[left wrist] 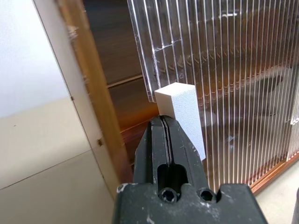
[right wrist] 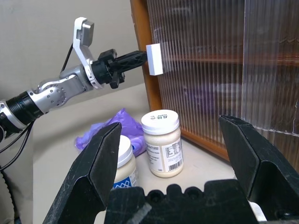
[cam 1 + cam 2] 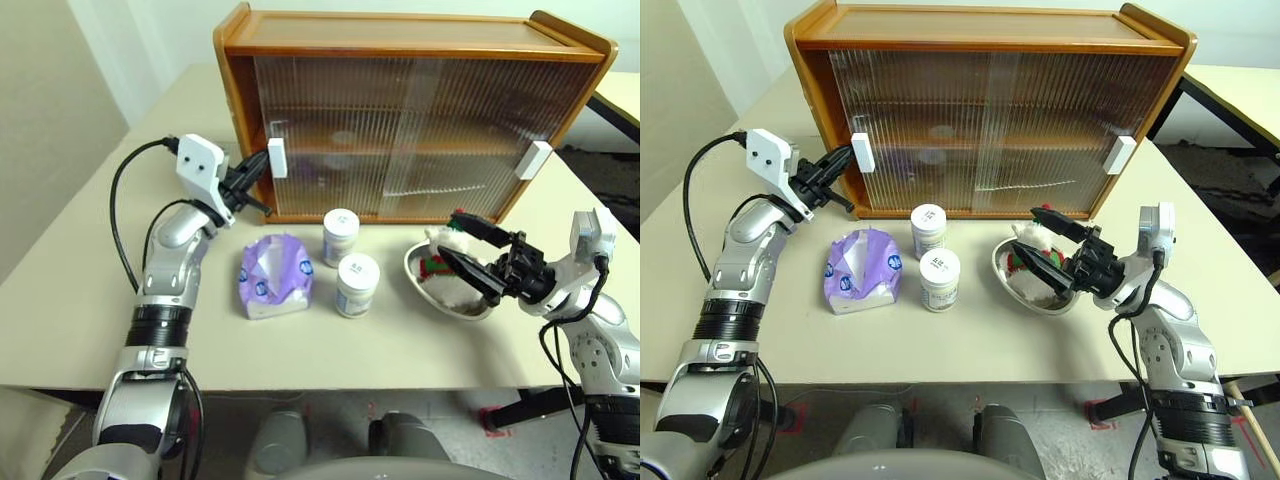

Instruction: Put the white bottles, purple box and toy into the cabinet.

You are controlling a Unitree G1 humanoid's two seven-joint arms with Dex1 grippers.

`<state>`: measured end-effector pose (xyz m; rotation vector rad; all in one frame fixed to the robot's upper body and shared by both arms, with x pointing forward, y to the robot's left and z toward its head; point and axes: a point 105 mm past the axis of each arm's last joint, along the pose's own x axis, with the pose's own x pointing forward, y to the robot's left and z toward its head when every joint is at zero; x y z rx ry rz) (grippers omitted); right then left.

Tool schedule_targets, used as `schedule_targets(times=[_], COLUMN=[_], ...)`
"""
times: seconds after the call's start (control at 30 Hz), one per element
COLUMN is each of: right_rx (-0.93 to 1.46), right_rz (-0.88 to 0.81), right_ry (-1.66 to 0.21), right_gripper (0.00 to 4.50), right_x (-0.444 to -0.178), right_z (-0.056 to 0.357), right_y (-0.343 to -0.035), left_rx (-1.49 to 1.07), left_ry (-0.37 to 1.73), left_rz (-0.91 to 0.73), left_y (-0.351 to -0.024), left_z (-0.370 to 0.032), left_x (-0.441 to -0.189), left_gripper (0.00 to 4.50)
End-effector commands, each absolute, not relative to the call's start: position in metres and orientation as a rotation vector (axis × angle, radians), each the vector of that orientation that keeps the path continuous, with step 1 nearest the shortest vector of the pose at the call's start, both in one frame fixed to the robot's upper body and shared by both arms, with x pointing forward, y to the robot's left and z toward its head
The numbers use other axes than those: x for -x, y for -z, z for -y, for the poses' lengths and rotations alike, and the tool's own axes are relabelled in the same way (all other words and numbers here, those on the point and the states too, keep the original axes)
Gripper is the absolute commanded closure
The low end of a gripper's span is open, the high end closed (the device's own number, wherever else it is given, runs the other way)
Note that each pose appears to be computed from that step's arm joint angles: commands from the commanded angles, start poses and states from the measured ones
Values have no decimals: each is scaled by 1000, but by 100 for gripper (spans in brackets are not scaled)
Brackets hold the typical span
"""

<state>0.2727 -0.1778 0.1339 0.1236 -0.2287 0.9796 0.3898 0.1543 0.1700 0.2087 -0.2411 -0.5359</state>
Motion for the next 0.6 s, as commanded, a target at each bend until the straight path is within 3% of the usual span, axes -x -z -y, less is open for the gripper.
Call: schedule_targets(times=[0.03, 0.6], right_rx=[-110, -100], right_rz=[241, 245], right_ry=[-986, -957], right_gripper=[0, 0], right_x=[-273, -268], right_z=[174, 172], right_y=[-137, -140], left_rx=[-242, -210], left_ry=[600, 787], left_rz=[232, 256], left_y=[-166, -164], left_z=[-137, -63], left_x=[-391, -397], left_gripper=[447, 447])
